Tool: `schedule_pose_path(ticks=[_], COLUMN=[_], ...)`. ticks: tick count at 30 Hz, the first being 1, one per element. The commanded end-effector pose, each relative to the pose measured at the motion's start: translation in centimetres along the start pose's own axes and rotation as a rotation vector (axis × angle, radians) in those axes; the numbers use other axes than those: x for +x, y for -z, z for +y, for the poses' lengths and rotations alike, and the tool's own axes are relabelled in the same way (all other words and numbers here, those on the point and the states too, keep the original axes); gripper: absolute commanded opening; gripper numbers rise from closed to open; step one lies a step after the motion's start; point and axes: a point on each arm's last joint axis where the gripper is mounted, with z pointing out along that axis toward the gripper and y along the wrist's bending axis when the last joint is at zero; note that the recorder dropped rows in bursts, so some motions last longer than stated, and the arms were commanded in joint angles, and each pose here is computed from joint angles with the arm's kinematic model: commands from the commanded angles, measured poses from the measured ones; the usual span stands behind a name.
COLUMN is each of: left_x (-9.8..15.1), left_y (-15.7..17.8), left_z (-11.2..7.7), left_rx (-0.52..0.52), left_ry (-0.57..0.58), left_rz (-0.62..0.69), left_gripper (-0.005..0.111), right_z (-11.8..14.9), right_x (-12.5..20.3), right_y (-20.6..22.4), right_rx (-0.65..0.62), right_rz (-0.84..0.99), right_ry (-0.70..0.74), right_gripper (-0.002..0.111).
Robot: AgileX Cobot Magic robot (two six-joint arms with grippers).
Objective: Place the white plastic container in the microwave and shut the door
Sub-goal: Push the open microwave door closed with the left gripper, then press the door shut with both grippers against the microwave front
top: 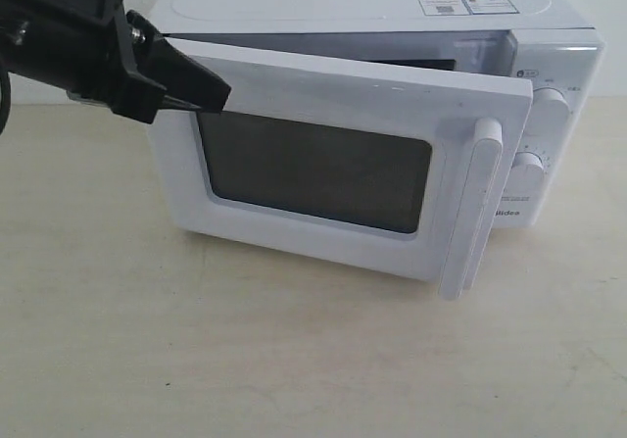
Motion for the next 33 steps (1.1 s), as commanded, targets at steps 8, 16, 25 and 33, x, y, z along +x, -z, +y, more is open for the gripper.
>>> schedule_pose_path(ticks=[8, 16, 25, 33], left_x=[-0.5, -0.5, -0.4, -0.4], left_y=[0.7, 0.7, 0.7, 0.7], left_z=[-0.6, -0.7, -0.9, -0.9], left_rx=[0.007, 0.010, 0.032, 0.034], left_ry=[-0.015, 0.003, 0.009, 0.022], left_rz=[-0.027, -0.026, -0.014, -0.012], left_gripper=[0.004, 0.004, 0.004, 0.004], right_z=[-0.8, 2.0, 4.6, 3.8], right_x=[6.3, 13.5, 19.2, 23.0], right_y=[-9.4, -12.0, -12.3, -13.5], right_rx=[0.214, -0.435, -0.482, -0.193], right_rz=[1.094, 1.235, 1.306, 1.210], right_ry=[0.027, -0.367, -0.338, -0.074], right_gripper=[0.001, 0.001, 0.001, 0.001])
